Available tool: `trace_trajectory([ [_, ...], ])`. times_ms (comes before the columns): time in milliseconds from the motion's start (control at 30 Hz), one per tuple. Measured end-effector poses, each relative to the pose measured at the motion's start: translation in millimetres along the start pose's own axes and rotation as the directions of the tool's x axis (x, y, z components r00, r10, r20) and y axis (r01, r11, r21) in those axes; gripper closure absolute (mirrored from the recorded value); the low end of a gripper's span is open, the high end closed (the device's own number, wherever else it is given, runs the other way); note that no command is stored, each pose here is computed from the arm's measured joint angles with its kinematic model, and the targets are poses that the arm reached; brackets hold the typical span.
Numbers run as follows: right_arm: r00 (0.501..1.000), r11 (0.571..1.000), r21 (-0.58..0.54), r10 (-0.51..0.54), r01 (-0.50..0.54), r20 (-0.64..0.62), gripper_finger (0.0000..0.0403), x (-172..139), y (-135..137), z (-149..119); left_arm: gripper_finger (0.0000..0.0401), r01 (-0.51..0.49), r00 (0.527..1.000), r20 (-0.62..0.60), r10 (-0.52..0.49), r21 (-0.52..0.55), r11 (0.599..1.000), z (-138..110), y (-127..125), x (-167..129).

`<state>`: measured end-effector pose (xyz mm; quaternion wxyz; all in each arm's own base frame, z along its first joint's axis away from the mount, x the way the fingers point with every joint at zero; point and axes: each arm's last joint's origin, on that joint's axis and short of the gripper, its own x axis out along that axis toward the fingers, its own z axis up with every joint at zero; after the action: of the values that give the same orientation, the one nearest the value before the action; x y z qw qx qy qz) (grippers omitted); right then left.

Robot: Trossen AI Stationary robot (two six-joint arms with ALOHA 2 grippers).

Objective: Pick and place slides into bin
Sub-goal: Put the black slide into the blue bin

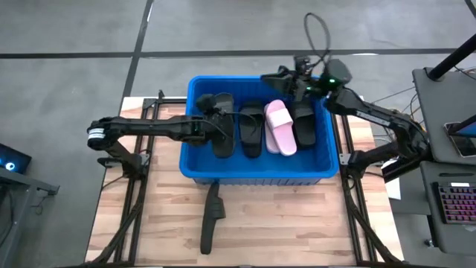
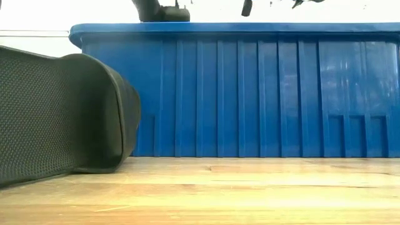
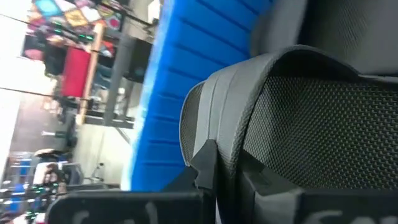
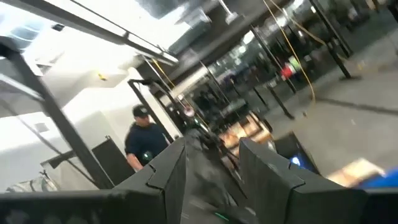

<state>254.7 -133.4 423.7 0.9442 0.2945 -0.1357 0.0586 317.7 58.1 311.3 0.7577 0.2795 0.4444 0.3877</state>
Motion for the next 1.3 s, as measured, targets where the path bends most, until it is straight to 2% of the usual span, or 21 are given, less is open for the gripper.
trace_trajectory([
  [100,0.999,0.999,-0.043,0.034,-0.032,0.032,0.0263,-10,17,9,0.0401,0.035,0.999,0.006,-0.035,0.029,0.999,-11,-14,18],
  [233,0.997,0.995,-0.077,0.061,-0.058,0.041,0.0263,-19,32,14,0.0401,0.024,0.998,0.06,-0.028,0.072,0.997,-22,-30,36],
  [333,0.997,0.995,-0.072,0.071,-0.069,0.03,0.0265,-23,41,14,0.0401,0.026,0.995,0.098,-0.034,0.08,0.996,-29,-32,49],
  [467,0.997,0.996,-0.045,0.073,-0.073,-0.013,0.0266,-24,49,8,0.0401,0.05,0.996,0.068,-0.056,0.074,0.996,-41,-31,64],
  [600,0.996,0.995,-0.062,0.07,-0.073,-0.048,0.0266,-24,54,2,0.0401,0.043,0.998,0.045,-0.046,0.061,0.997,-46,-26,71],
  [733,0.996,0.996,-0.057,0.07,-0.073,-0.058,0.0266,-23,54,1,0.0401,0.058,0.997,0.051,-0.057,-0.022,0.998,-45,-23,75],
  [833,0.996,0.996,-0.058,0.07,-0.074,-0.056,0.0266,-23,54,1,0.0401,0.067,0.997,0.034,-0.065,-0.039,0.997,-47,-30,86],
  [1100,0.996,0.995,-0.06,0.074,-0.077,-0.053,0.0266,-24,56,2,0.0401,0.058,0.995,-0.08,-0.056,0.015,0.998,-51,-62,122],
  [1300,0.996,0.995,-0.059,0.076,-0.079,-0.05,0.0266,-24,57,3,0.0401,0.047,0.996,-0.074,-0.046,0.013,0.999,-47,-76,137],
])
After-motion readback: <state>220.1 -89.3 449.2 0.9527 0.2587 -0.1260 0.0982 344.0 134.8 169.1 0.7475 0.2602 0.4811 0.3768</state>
